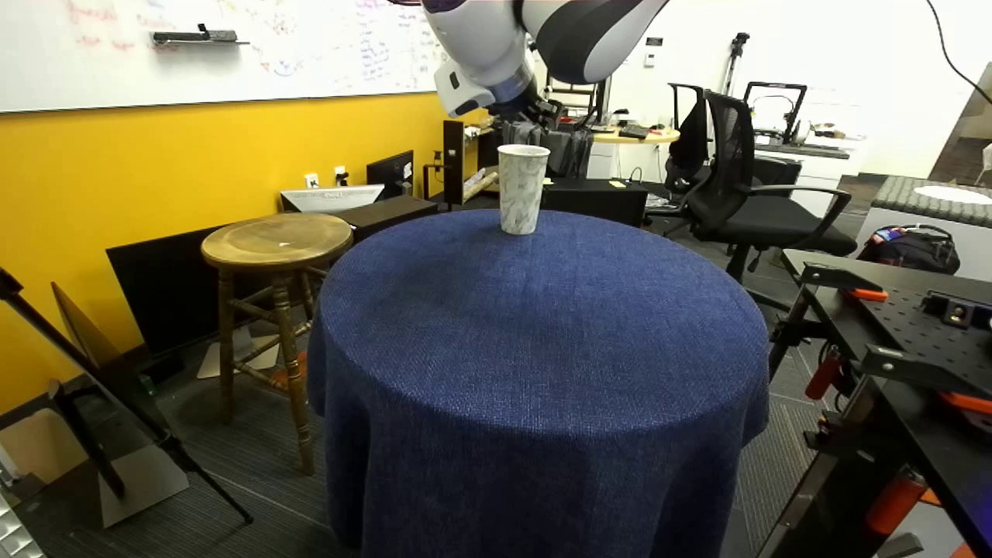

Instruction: Pick the marker and put it in the cup

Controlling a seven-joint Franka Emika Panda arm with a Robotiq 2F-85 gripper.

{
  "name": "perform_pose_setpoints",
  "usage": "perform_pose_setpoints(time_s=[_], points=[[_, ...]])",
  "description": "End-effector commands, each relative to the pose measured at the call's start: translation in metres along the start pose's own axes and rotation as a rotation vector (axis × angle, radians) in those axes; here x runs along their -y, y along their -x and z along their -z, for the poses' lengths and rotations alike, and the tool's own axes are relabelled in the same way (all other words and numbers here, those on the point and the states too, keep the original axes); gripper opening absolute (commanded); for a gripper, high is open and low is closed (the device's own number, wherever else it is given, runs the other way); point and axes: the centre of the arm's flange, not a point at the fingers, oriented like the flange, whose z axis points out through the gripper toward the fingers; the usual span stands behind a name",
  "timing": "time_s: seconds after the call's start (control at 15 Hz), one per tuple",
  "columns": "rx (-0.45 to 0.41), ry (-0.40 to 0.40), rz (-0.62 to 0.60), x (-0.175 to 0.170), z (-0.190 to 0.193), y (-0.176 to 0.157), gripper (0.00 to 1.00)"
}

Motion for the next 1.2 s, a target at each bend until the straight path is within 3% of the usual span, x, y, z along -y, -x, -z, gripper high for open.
perform_pose_setpoints(time_s=[0.0, 0.6, 1.13], points=[[0.027, -0.008, 0.010, -0.012, 0.004, 0.002, 0.99], [0.100, -0.055, -0.063, -0.003, 0.024, 0.039, 1.00], [0.023, 0.033, -0.267, -0.007, 0.063, 0.079, 1.00]])
